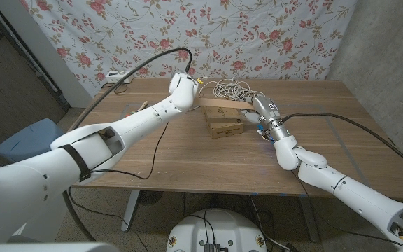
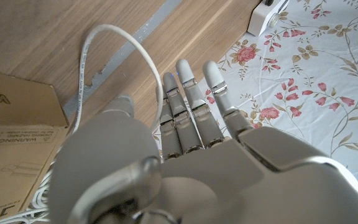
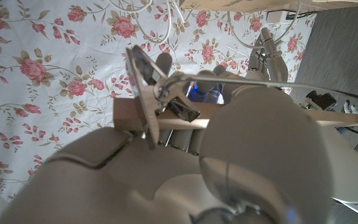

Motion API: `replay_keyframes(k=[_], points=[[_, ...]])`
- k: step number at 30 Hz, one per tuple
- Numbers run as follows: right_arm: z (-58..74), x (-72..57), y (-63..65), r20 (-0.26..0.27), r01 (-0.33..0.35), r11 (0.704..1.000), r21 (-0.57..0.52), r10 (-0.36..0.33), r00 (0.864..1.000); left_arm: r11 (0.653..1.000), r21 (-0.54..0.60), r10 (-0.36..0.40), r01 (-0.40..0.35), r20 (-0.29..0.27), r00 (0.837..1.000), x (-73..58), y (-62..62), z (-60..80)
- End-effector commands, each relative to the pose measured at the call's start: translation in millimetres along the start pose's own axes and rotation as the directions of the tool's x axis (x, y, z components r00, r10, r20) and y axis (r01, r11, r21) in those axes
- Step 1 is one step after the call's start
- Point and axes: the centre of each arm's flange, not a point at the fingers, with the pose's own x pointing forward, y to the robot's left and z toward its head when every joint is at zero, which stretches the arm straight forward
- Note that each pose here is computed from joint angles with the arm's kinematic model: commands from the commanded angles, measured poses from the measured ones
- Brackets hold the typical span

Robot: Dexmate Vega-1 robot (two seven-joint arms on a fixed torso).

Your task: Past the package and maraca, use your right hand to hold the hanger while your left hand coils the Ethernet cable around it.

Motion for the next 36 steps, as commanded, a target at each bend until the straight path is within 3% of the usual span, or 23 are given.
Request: replay_keyframes(k=[1,9,15,26,31,36], points=[[-1.6,3.5,0.0,0.0,-0.005,1.0,-0.005,0.005,1.0,0.989,-0.119,0.088,-0.086,0.011,0.996,6.5,-20.0,2.4],[0.6,6.3,-0.2,0.006,-0.005,1.0,-0.016,0.005,1.0,0.925,-0.307,0.228,-0.223,-0.02,0.973,-1.9,-19.2,-10.3],[2.1,7.3,1.8,0.005,-0.01,1.0,-0.021,0.01,1.0,0.822,-0.492,0.303,-0.285,-0.045,0.952,-10.6,-11.2,-26.9],[5.8,7.8,2.5,0.006,-0.009,1.0,-0.019,0.009,1.0,0.694,-0.654,0.354,-0.301,-0.054,0.934,-27.0,32.3,-60.8],[7.9,7.2,1.3,0.005,-0.005,1.0,-0.019,0.005,1.0,0.622,-0.683,0.437,-0.384,-0.104,0.893,-36.5,50.9,-74.1],[10.4,7.2,0.6,0.005,0.0,1.0,-0.018,0.0,1.0,0.523,-0.713,0.529,-0.467,-0.158,0.834,-45.2,62.8,-81.2]])
